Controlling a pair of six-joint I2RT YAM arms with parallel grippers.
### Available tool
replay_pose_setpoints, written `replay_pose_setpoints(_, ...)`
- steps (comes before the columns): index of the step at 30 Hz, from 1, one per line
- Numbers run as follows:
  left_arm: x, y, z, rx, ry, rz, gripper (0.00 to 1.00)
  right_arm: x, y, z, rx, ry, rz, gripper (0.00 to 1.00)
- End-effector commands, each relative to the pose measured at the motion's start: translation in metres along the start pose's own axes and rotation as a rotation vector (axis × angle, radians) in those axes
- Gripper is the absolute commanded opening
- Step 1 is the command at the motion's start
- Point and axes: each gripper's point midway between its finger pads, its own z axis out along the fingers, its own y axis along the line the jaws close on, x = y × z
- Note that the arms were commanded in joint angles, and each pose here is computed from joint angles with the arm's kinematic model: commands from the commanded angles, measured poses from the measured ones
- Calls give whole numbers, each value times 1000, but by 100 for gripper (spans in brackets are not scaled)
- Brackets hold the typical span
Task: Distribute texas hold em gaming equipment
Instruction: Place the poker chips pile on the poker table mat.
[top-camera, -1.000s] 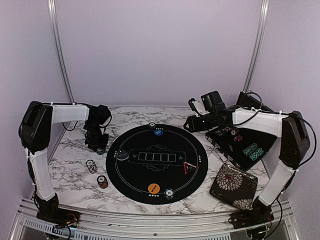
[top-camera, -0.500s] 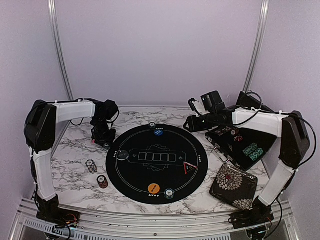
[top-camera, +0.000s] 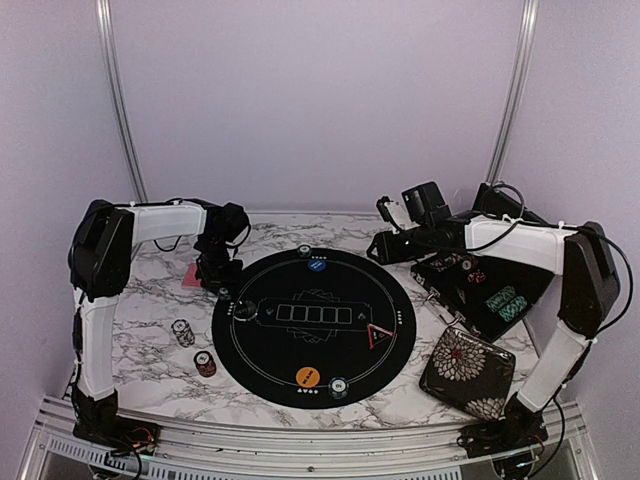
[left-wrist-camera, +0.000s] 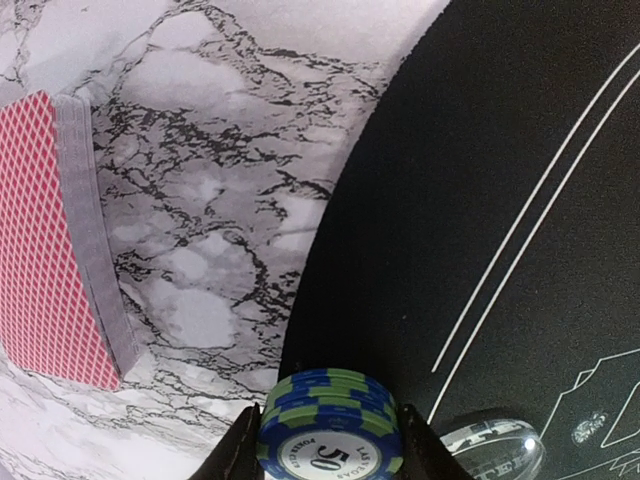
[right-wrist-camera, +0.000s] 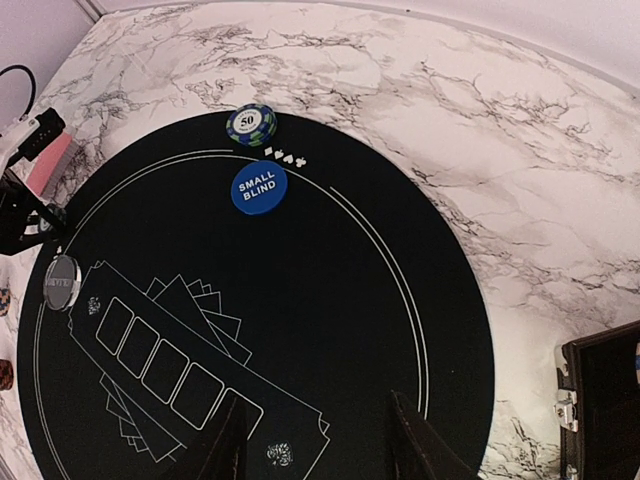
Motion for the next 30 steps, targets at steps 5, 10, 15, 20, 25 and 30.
replay_pose_setpoints(5,4,-5,6,-4,40,6,40,-17,1,-7,-9,-44,-5,44)
replay_pose_setpoints(10,6,-5,8,-11,45,12,45,-17,0,-7,-7,-43,-5,44)
replay_pose_setpoints(15,5,-4,6,-15,40,15,50,-17,0,-7,-6,-43,-4,44)
replay_pose_setpoints(20,4,-4,5,-16,35,16,55,-19,1,-9,-7,-47,-5,44)
replay_pose_setpoints(25,1,-4,0,-16,23,17,58,-18,0,-9,-6,-46,-6,44)
replay_pose_setpoints(30,-6,-5,-6,-13,3,23,61,-19,0,-9,-5,-46,-6,44)
